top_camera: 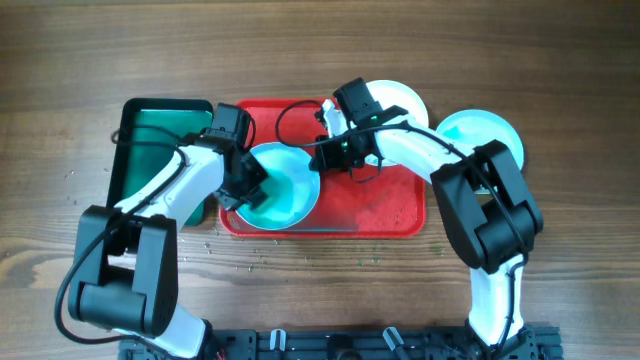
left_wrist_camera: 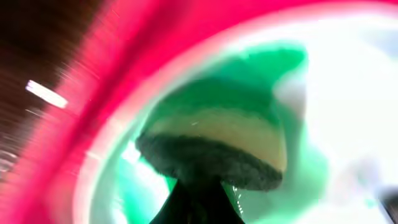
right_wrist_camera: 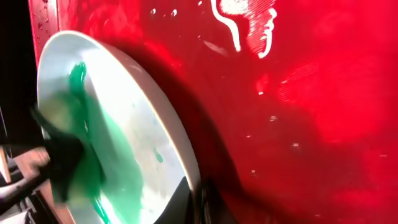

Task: Clean dirty plates on tray and stack at the side
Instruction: 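Scrub the held plate with the sponge in the left gripper, then lift the plate with right gripper and stack it on the first plate, then grasp the last plate with right gripper and pull it to tray center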

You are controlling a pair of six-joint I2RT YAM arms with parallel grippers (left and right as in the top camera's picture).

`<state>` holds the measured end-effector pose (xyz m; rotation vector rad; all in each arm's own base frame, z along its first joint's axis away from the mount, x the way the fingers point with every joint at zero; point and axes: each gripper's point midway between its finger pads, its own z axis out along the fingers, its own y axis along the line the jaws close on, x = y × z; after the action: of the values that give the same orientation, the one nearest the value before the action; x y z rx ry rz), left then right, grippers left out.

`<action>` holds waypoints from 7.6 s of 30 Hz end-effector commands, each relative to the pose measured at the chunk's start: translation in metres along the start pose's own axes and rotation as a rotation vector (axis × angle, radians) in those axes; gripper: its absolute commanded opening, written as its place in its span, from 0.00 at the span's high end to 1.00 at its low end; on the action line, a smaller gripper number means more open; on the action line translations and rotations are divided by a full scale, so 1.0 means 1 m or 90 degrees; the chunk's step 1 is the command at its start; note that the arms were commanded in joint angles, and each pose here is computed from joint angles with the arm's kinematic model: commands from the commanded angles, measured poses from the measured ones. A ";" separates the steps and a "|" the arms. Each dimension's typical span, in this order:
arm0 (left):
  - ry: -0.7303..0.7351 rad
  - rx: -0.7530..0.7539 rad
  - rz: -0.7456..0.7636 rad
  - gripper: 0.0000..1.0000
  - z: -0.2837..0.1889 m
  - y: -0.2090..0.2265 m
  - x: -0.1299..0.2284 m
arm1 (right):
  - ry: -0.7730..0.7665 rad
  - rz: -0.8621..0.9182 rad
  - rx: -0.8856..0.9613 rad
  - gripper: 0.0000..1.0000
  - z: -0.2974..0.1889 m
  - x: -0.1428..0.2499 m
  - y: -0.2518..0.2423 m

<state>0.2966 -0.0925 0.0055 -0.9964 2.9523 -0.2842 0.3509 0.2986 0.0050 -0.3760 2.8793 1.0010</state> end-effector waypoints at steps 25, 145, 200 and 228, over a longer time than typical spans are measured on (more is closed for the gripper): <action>-0.130 -0.082 0.142 0.96 0.007 0.015 -0.029 | 0.017 0.016 -0.008 0.96 0.008 0.007 -0.004; -0.267 0.015 0.093 0.96 -0.185 0.006 -0.128 | -0.340 -0.468 0.460 0.96 -0.130 0.021 0.157; -0.256 0.007 0.093 0.96 -0.183 0.009 -0.125 | -0.191 0.109 0.323 0.57 -0.180 -0.037 -0.148; -0.257 0.008 0.093 0.96 -0.183 0.009 -0.125 | -0.142 0.018 0.416 0.96 -0.184 -0.051 -0.173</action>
<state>0.3762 0.0184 0.1780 -0.6993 2.6424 -0.0741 0.4416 0.0709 0.0223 -0.2008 2.8515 0.1036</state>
